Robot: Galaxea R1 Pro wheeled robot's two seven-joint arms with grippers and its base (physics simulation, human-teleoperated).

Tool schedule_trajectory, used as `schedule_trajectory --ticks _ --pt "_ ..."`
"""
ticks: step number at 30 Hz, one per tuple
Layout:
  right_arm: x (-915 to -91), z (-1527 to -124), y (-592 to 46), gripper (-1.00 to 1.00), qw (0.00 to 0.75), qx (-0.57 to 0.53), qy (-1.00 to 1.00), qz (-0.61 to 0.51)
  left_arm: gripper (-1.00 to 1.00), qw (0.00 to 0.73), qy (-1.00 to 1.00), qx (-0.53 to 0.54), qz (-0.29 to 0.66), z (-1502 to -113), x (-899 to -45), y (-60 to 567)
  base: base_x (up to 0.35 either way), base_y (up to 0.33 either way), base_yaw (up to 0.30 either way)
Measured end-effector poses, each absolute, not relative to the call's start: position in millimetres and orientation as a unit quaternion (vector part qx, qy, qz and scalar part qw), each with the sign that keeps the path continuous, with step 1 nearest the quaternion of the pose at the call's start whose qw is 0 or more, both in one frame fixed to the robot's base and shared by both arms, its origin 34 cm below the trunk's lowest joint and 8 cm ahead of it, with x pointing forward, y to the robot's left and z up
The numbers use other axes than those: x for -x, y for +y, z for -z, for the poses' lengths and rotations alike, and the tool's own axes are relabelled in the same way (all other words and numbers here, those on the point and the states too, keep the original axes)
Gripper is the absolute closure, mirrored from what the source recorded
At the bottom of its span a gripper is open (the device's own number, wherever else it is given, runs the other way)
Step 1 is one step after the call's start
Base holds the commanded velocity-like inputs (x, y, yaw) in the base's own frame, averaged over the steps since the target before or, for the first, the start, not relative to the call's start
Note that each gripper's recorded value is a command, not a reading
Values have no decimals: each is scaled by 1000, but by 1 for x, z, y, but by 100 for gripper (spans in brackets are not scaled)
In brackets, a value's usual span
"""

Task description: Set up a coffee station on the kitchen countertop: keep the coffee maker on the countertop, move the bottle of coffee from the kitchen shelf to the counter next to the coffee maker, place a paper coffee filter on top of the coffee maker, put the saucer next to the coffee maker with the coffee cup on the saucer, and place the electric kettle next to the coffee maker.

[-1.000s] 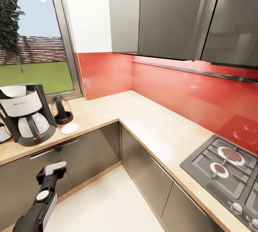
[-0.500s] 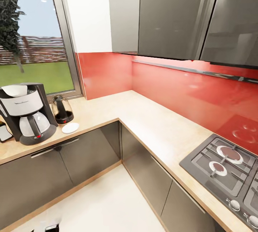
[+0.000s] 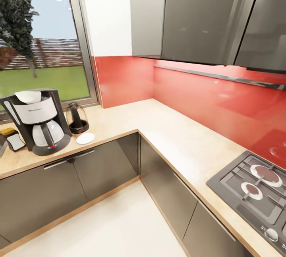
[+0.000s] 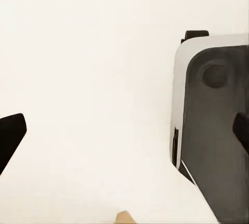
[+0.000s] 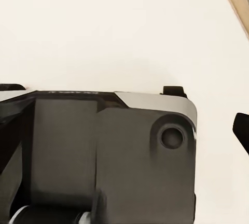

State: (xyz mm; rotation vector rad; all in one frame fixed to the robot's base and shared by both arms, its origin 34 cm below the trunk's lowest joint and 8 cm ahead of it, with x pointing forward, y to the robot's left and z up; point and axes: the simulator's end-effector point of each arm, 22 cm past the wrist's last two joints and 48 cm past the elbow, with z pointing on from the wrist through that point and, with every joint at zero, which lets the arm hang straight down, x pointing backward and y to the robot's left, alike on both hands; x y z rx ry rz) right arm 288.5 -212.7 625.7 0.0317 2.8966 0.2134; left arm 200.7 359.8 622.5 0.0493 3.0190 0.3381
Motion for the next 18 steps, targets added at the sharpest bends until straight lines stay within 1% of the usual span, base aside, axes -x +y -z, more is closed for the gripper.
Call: schedule_trajectory --ticks 4,7,13,18 --pt "-281 -624 -216 -100 110 -10 991 -69 -100 31 997 -20 -69 -618 -187 343 0 0 157" --pt "-278 -623 -220 -100 106 -6 992 -67 -100 -1 1000 -16 -24 -616 -171 327 0 0 21" --pt "-275 -622 -219 -100 104 46 991 -65 -100 -2 1000 -13 -12 -616 -172 321 0 0 4" --pt "-275 -622 -218 -100 104 50 991 -65 -100 -12 1000 -12 -21 -617 -157 332 0 0 0"
